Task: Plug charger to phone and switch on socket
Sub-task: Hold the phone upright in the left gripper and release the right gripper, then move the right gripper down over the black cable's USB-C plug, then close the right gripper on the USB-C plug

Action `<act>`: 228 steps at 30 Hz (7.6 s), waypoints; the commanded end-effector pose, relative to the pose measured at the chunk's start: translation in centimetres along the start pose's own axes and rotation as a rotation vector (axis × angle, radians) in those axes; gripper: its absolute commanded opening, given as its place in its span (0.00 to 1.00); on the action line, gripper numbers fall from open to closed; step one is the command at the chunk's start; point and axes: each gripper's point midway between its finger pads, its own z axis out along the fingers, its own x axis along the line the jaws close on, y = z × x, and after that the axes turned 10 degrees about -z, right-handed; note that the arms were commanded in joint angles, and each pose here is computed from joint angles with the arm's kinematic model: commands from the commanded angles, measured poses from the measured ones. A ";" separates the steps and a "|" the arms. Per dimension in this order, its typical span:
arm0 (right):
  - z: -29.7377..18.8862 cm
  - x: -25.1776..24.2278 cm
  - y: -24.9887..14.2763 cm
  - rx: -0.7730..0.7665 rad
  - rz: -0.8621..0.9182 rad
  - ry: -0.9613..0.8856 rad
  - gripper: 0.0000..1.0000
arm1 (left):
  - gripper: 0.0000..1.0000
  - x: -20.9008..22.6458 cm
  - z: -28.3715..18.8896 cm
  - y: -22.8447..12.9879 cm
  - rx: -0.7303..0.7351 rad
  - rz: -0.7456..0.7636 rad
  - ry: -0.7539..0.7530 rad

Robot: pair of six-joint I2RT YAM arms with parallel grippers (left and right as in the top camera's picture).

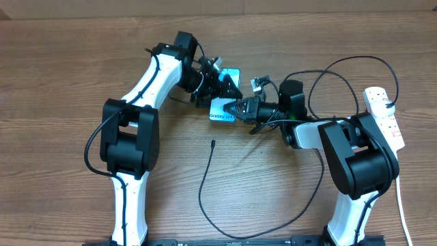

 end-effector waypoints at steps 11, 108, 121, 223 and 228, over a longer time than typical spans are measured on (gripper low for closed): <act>-0.3 3.9 -0.5 0.107 0.119 0.141 0.04 | 0.55 -9.3 -3.8 -0.8 0.040 0.253 -0.496; -6.4 7.8 -2.3 0.203 0.006 -1.052 0.12 | 0.04 4.1 -19.0 -6.2 -0.324 -0.311 0.200; -0.3 0.9 -10.5 0.417 0.114 -1.192 0.47 | 0.04 8.7 -16.7 -4.5 -0.251 -0.424 0.200; -14.6 -12.3 -5.0 0.266 0.534 -1.413 0.11 | 0.04 9.6 -17.2 -4.1 -0.267 -0.441 0.199; -14.6 -12.3 -5.0 0.265 0.534 -1.412 0.04 | 0.04 9.6 -17.2 -4.0 -0.270 -0.438 0.198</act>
